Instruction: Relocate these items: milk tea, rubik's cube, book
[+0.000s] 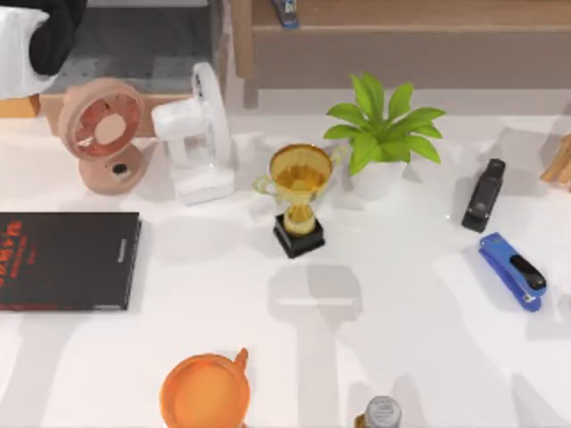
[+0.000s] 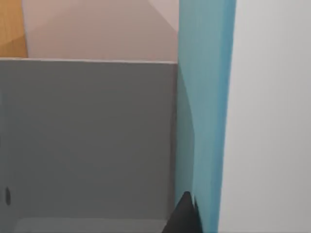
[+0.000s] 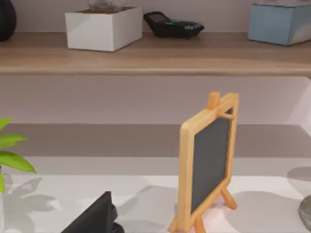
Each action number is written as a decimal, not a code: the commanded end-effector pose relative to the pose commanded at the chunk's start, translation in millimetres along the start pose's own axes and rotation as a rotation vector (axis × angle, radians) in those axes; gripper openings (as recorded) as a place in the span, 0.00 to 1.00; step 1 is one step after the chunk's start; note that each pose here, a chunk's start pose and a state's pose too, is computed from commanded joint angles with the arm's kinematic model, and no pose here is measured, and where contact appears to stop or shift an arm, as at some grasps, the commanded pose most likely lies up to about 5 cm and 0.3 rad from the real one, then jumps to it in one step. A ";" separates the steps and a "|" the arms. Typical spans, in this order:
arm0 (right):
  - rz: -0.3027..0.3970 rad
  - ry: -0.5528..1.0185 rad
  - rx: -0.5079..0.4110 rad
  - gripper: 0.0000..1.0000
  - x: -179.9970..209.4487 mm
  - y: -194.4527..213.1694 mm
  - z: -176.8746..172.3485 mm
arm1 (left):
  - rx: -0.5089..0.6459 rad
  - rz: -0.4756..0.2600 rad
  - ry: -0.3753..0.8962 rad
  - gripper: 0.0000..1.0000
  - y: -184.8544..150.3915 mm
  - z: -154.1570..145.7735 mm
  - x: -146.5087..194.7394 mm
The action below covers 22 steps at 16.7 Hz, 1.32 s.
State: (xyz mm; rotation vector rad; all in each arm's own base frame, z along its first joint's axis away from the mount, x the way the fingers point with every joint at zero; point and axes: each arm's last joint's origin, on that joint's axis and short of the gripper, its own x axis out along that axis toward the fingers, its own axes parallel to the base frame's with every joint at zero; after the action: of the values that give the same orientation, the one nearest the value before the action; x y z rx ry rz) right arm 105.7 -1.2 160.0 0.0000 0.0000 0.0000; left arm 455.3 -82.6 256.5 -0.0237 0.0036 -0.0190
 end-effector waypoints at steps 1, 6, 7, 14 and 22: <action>0.000 0.000 0.000 1.00 0.0 0.0 0.0 | 0.000 0.000 0.000 0.00 -0.1 1.7 -1.8; 0.000 0.000 0.000 1.00 0.0 0.0 0.0 | 0.010 0.001 -0.006 0.00 0.1 3.9 -2.9; 0.000 0.000 0.000 1.00 0.0 0.0 0.0 | 0.027 -0.005 -0.017 0.00 -1.6 8.7 -6.8; 0.000 0.000 0.000 1.00 0.0 0.0 0.0 | 0.357 0.008 -0.195 0.00 13.8 56.2 -83.8; 0.000 0.000 0.000 1.00 0.0 0.0 0.0 | 0.974 0.079 -0.095 0.00 64.0 -25.8 -210.1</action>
State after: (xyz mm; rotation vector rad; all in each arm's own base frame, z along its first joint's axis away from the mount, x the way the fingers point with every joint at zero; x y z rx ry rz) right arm 105.7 -1.2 160.0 0.0000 0.0000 0.0000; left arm 246.3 -15.3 229.9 0.9491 -0.1000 0.0604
